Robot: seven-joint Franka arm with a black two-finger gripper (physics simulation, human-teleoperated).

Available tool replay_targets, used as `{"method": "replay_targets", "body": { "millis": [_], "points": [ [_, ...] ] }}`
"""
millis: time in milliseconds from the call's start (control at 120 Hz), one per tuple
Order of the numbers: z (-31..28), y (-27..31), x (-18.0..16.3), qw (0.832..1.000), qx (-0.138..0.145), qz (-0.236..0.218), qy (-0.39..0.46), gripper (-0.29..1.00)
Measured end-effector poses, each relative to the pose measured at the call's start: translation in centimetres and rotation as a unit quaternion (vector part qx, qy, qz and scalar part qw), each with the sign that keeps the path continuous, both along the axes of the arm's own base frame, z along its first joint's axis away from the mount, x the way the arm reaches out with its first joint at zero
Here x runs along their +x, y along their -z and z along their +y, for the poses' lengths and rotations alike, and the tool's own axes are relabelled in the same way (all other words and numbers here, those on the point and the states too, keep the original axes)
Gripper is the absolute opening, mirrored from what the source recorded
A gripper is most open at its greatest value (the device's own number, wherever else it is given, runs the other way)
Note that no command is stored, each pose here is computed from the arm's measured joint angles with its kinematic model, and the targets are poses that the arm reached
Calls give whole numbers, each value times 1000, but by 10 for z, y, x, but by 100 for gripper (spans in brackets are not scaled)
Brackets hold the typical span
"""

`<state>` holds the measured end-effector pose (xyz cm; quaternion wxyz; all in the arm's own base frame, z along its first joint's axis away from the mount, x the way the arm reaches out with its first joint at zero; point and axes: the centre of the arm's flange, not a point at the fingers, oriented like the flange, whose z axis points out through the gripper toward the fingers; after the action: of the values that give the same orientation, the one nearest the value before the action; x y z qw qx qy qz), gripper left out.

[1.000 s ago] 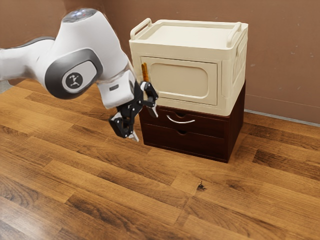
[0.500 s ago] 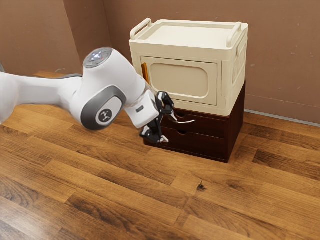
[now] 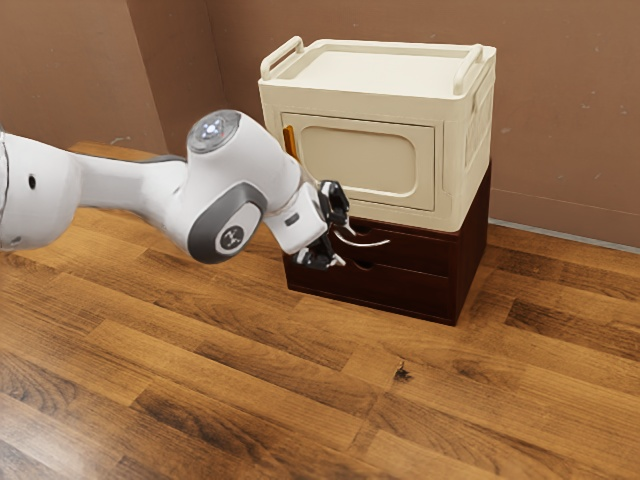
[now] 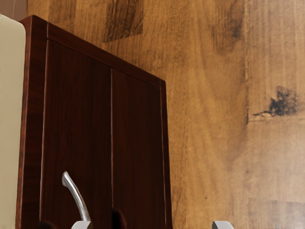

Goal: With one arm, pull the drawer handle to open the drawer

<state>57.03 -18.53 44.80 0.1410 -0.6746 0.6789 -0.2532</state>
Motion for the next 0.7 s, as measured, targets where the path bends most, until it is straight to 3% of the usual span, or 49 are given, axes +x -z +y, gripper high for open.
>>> {"method": "replay_targets", "body": {
  "millis": [700],
  "points": [
    [5, 44, 60, 1000, 8, 2, -25, 26]
  ]
}}
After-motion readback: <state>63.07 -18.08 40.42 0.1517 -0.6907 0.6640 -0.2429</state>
